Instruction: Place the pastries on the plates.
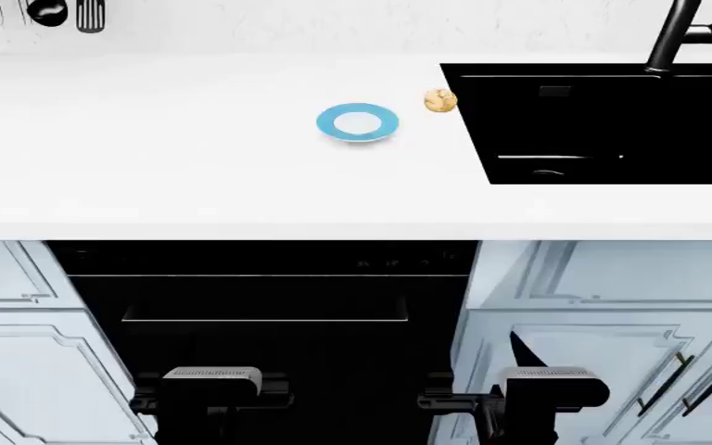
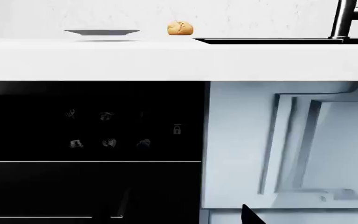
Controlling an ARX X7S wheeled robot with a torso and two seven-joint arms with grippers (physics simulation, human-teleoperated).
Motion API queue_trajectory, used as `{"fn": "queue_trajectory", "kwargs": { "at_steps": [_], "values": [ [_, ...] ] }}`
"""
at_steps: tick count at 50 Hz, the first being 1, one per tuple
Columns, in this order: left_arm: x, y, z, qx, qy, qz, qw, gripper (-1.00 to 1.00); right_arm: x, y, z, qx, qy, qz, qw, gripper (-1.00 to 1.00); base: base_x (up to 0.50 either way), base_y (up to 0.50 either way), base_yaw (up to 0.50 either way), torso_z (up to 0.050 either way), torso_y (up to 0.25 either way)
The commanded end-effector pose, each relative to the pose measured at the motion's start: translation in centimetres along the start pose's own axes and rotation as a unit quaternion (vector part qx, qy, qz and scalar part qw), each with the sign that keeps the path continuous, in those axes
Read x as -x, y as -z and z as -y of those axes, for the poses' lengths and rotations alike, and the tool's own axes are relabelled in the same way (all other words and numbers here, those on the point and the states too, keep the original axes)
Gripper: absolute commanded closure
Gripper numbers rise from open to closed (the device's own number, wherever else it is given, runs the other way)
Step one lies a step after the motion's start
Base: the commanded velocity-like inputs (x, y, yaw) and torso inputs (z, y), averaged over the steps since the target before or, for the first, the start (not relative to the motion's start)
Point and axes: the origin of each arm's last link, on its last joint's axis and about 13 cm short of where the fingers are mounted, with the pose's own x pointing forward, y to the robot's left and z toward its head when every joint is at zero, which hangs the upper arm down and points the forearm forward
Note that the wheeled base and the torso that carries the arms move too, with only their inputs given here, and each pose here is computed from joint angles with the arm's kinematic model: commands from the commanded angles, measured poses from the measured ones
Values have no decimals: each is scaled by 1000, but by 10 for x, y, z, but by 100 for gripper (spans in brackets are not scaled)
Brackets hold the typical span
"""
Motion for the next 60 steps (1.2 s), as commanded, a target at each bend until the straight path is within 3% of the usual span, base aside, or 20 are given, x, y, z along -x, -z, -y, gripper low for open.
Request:
{"fn": "queue_trajectory", "kwargs": {
  "at_steps": [1, 11, 27, 36, 60],
  "values": [
    [1, 0, 1, 3, 8, -2, 1000, -100, 0, 1, -1, -1, 1, -3, 1000, -100, 0, 0, 0, 0, 0],
    [1, 0, -1, 12, 2, -1, 1000, -100, 0, 3, 0, -2, 8, -14, 1000, -100, 0, 0, 0, 0, 0],
    [1, -1, -2, 12, 0, 1, 1000, -100, 0, 3, 0, 18, 9, -14, 1000, -100, 7, -474, 0, 0, 0],
    [2, -2, -1, 5, 5, 20, 1000, -100, -1, 4, -1, 18, 9, -16, 1000, -100, 82, -56, 0, 4, 0],
    [2, -3, 1, -6, 5, 32, 999, -100, -2, 5, -1, 25, 11, -21, 999, -100, 0, 0, 0, 50, 0]
  ]
}}
